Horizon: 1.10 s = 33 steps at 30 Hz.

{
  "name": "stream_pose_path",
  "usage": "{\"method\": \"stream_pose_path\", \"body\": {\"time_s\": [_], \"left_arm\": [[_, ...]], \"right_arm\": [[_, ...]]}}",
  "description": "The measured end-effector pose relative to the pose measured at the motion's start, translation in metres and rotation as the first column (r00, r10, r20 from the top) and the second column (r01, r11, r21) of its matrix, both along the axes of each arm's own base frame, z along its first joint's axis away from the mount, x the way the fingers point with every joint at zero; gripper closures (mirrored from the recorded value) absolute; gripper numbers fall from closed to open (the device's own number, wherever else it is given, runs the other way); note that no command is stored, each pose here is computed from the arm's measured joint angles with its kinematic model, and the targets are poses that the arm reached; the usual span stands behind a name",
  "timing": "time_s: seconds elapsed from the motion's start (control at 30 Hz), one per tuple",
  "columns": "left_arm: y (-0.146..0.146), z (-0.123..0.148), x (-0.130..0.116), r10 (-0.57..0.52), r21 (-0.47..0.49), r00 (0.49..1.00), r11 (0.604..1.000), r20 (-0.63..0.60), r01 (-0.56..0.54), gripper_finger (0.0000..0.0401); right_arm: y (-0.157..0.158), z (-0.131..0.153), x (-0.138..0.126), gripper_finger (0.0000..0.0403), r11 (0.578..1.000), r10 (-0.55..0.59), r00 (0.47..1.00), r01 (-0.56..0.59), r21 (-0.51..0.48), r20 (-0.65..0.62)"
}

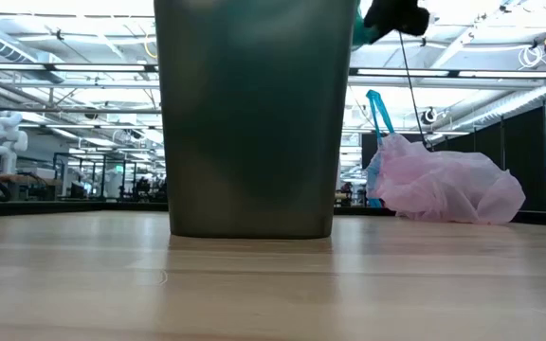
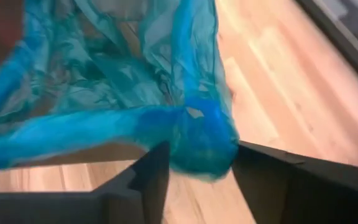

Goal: Place trash/remove bag and relplace
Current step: Insert a new trash bag into the trash bin

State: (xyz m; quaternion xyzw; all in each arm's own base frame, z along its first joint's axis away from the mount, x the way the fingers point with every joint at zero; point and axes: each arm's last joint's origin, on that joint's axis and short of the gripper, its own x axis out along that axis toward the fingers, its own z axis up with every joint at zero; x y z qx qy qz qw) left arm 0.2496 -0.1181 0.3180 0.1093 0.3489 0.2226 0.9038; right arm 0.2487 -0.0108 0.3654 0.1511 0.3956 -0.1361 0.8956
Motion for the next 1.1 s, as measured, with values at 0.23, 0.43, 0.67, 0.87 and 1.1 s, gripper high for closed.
{"method": "stream_pose_path", "body": {"time_s": [0.23, 0.43, 0.67, 0.87, 1.1], "left_arm": [[0.0, 0.0, 0.0, -0.001, 0.0, 1.0, 1.0, -0.001, 0.001, 0.0401], [0.0, 0.0, 0.0, -0.001, -0.001, 1.0, 1.0, 0.0, 0.001, 0.0401], [0.0, 0.0, 0.0, -0.001, -0.002, 1.0, 1.0, 0.002, 0.001, 0.0401], [0.0, 0.0, 0.0, -0.001, -0.002, 1.0, 1.0, 0.002, 0.001, 0.0401], [-0.002, 0.0, -0.001, -0.008, -0.001, 1.0, 1.0, 0.001, 0.008, 0.0401]], "right_arm": [[-0.001, 0.025, -0.03, 0.022, 0.995, 0.005, 0.994, 0.005, -0.103, 0.105], [0.012, 0.034, -0.011, 0.0268, 0.981, 0.135, 0.958, -0.093, -0.169, 0.254], [0.02, 0.0, 0.049, 0.0393, 0.939, 0.218, 0.961, -0.159, -0.306, 0.17], [-0.004, -0.019, 0.065, 0.0401, 0.948, 0.096, 0.99, -0.058, -0.314, 0.107], [-0.037, -0.022, 0.06, 0.0403, 0.951, -0.041, 0.996, 0.063, -0.303, 0.078]]}}
